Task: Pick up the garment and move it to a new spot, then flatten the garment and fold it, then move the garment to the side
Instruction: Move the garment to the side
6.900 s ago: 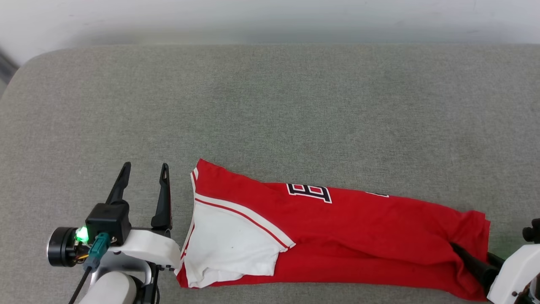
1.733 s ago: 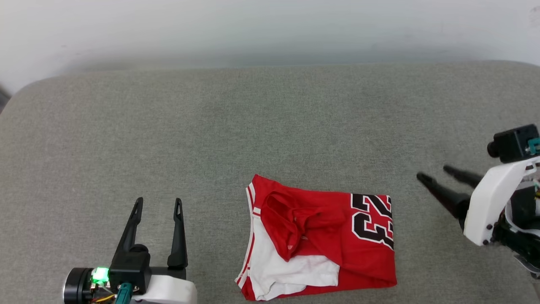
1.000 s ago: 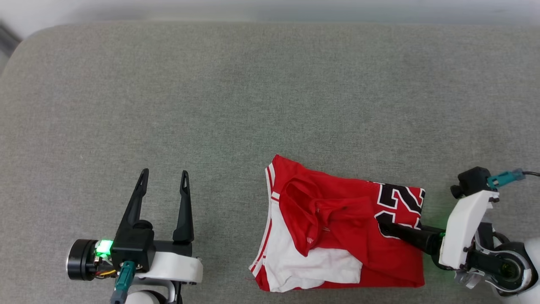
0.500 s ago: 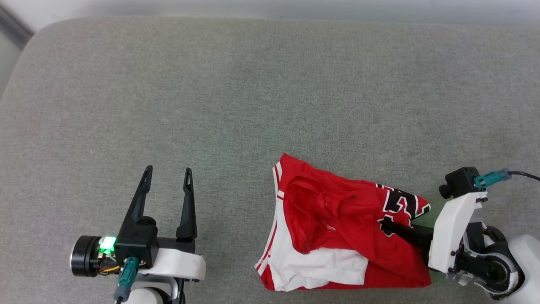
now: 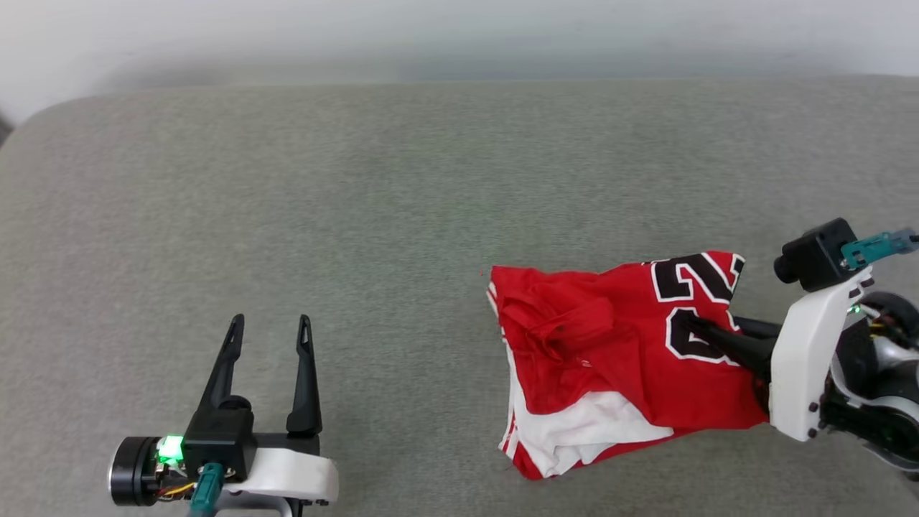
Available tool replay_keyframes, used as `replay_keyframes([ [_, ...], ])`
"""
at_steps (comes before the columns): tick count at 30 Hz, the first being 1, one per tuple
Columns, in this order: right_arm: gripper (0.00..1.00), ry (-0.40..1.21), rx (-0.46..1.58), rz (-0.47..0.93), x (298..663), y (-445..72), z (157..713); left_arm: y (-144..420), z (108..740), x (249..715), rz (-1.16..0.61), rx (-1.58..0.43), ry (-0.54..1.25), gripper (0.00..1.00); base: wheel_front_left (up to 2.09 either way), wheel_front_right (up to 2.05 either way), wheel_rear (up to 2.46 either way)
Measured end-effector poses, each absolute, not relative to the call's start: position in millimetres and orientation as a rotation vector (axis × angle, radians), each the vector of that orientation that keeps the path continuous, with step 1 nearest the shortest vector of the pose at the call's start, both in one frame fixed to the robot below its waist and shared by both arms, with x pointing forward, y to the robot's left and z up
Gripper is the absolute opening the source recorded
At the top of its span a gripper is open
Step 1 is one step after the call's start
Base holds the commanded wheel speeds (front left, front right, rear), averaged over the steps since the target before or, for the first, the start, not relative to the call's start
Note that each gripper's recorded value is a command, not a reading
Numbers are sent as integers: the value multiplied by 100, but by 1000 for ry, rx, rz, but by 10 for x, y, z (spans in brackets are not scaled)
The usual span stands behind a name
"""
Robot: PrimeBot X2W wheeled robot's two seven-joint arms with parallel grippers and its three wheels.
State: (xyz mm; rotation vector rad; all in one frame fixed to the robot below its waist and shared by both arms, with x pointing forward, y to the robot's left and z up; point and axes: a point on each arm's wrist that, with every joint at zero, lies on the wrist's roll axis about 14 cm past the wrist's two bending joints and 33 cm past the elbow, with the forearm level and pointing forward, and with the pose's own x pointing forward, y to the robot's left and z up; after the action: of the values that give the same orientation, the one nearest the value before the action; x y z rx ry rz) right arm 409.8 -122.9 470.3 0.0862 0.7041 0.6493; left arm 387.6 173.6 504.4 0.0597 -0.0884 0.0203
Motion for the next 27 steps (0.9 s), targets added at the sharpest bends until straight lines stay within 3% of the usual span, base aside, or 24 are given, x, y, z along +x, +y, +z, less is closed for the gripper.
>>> replay_keyframes([
  [6,0,659,-69,553,4011,-1747,4956,1494,5032,4045,-52,38,-97,100,0,0,0],
  [13,0,656,-194,314,3992,-2619,5004,1155,4935,4323,-171,37,-98,100,0,0,0],
  [27,0,835,-434,-88,4220,-4071,4599,969,4501,4807,-269,47,-59,100,0,0,0],
])
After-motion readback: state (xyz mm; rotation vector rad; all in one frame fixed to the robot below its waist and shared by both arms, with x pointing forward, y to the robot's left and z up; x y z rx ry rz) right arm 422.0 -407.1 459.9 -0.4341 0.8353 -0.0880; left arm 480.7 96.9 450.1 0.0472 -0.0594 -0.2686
